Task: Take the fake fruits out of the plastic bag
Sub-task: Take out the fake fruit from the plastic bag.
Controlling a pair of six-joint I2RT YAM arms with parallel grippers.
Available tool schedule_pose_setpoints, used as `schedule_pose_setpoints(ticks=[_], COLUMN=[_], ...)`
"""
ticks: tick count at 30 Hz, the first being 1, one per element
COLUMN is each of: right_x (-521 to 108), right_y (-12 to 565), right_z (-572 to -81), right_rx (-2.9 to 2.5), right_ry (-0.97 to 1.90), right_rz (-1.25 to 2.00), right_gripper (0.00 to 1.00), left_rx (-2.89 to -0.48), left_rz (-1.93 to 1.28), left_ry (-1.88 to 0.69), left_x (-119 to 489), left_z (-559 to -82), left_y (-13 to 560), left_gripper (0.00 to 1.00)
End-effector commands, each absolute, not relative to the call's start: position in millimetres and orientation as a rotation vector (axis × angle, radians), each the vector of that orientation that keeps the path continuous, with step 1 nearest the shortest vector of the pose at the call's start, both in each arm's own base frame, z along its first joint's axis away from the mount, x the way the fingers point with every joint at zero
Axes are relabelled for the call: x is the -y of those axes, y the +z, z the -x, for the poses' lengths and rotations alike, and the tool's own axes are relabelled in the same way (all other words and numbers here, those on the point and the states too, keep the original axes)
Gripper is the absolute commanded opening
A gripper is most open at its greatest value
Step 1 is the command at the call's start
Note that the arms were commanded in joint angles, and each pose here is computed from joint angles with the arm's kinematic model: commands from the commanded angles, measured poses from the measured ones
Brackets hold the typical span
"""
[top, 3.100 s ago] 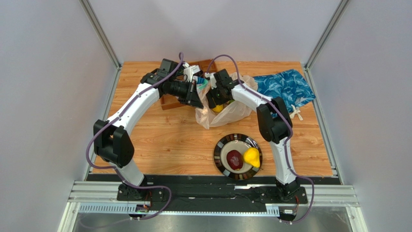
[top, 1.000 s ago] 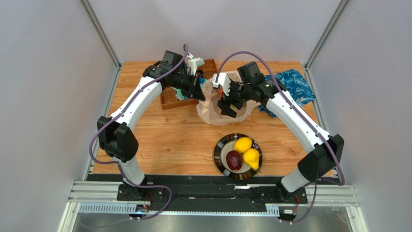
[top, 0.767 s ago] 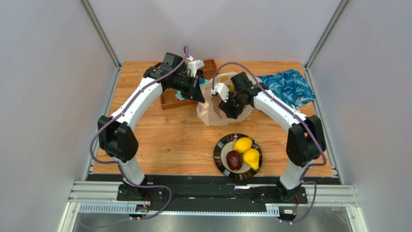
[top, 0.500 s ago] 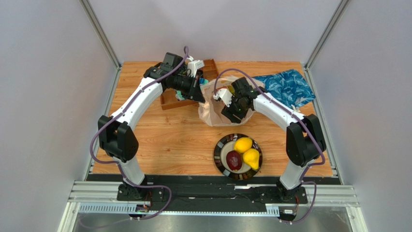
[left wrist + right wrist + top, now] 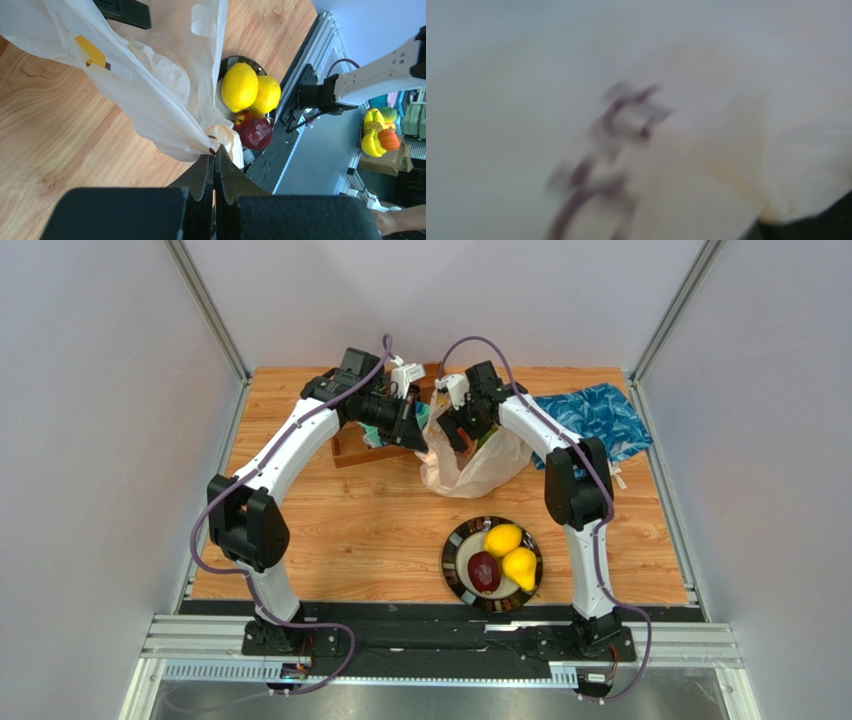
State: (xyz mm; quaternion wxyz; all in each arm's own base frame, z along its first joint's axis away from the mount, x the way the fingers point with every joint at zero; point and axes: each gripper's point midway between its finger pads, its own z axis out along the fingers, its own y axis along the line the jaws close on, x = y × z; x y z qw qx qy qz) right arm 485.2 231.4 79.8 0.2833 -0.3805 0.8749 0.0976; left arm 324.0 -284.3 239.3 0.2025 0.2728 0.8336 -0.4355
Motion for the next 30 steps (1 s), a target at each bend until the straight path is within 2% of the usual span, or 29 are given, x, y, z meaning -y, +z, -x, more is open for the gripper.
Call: schedule_pose_setpoints(ticks=[1,5,8,9,11,12,13,14,20,26,30], right_x=[-251.0,-237.8,-233.9,-234.5,-240.4,-241.8,-243.1,-244.0,-220.0,-194.9,-167.9], right_y=[89.2,75.9,83.3,90.0,117.9,129.4,164.1,158.9,191.7,171.7,156.4], right_z=[-513.6,-536.6,-541.1,-540.3,-528.8,-524.6,-518.1,-503.9,-444.2,-373.5,-335.2], right_rx=[-2.295,-2.292,-2.269,-2.253,-2.180,-2.145,-2.061,-2.066,-2.110,-2.255,-2.274], right_ry=[0.320,0.149,0.126,0.133,0.198,0.215,0.228,0.257,0.247,0.298,0.228], right_rz=[0.900,0.840,0.845,0.847,0.869,0.879,0.890,0.930,1.010,1.107,1.251], right_gripper=[0.89,0.87,0.71,0.62,0.51,0.48,0.45,0.40,0.37,0.38,0.38], left_rx=[-2.271,-2.267,-2.270,-2.275,-2.268,-2.274,-2.271,-2.261,-2.200,-2.136,-2.130], left_rz=[-0.821,-0.862,-0.879,-0.882,-0.885,-0.881,-0.878,-0.876,-0.873,-0.869,-0.850], left_ry=[-1.261,-1.240,-1.205,-1.193,-1.180,-1.177,-1.172,-1.170,-1.176,-1.145,-1.102], left_x=[292.1,293.7,293.0,292.9,292.8,292.9,293.4,294.9,304.8,310.2,308.8], left_z=[-316.2,-309.3,-307.6,-307.6,-309.8,-310.9,-312.9,-316.0,-332.8,-348.9,-357.5], left_y=[254.8,255.9,253.0,251.6,252.4,250.9,251.6,253.9,269.6,288.5,291.6], left_gripper=[0.00,0.00,0.00,0.00,0.00,0.00,0.00,0.00,0.00,0.00,0.00])
